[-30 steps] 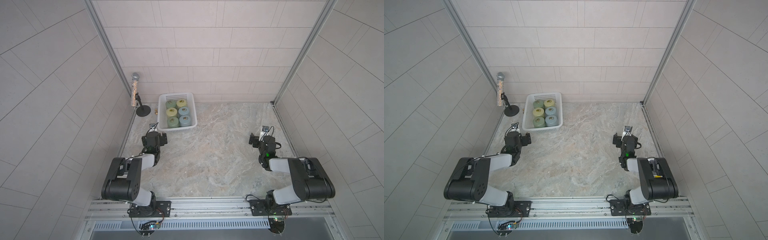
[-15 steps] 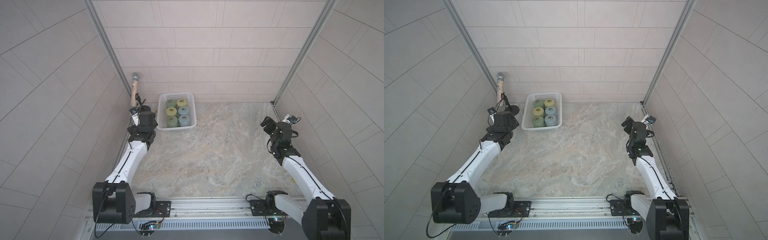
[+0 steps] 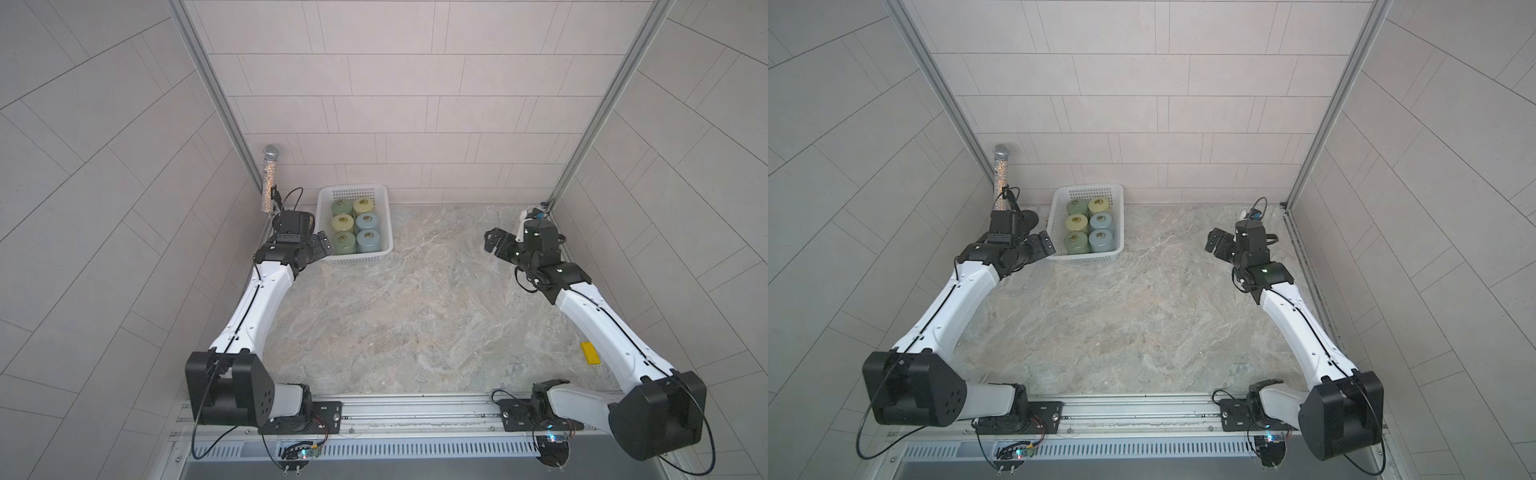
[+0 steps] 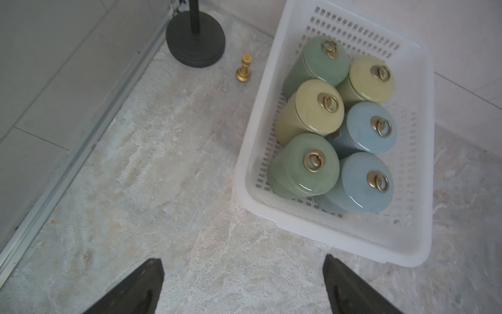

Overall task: Take the tea canister out of the basket
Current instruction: Pick up the tea canister from the basket.

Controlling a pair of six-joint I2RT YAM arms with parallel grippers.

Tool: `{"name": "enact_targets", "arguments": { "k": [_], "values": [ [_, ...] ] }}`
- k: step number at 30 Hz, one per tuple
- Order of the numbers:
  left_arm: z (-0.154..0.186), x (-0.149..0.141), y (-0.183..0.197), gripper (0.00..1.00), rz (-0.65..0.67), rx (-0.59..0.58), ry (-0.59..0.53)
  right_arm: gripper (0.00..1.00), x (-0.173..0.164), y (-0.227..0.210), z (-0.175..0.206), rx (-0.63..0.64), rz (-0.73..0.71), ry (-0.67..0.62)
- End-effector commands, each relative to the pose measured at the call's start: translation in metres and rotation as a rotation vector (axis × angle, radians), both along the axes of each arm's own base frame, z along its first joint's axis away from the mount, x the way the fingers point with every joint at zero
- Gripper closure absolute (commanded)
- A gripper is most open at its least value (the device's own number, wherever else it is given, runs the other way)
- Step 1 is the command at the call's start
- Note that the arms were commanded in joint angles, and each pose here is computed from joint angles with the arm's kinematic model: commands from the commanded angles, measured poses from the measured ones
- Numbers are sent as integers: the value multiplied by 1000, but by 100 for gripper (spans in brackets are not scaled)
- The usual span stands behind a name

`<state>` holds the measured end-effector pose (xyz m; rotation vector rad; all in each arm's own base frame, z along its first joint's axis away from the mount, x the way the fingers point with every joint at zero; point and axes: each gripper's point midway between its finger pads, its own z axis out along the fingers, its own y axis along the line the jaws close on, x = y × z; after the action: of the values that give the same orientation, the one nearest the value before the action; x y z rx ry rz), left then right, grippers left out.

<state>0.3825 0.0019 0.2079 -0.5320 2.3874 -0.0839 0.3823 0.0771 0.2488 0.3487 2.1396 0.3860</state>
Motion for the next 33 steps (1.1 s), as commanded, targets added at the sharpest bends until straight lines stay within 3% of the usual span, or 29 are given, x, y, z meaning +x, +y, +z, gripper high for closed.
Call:
{"name": "enact_targets", "arguments": {
  "k": [1, 7, 14, 21, 33],
  "values": [
    [-4, 2, -24, 0, -116, -54, 66, 0, -23, 37, -20, -80, 183, 118],
    [-6, 24, -37, 0, -192, -41, 118, 0, -43, 109, 2, 35, 490, 63],
    [-17, 48, -45, 0, -240, -29, 158, 0, -59, 145, 22, 8, 627, -18],
    [-34, 64, -53, 0, -304, -24, 227, 0, -64, 161, 35, 9, 666, -44],
    [-63, 84, -54, 0, -357, 85, 367, 0, -67, 165, 34, -12, 687, -19]
  ]
}}
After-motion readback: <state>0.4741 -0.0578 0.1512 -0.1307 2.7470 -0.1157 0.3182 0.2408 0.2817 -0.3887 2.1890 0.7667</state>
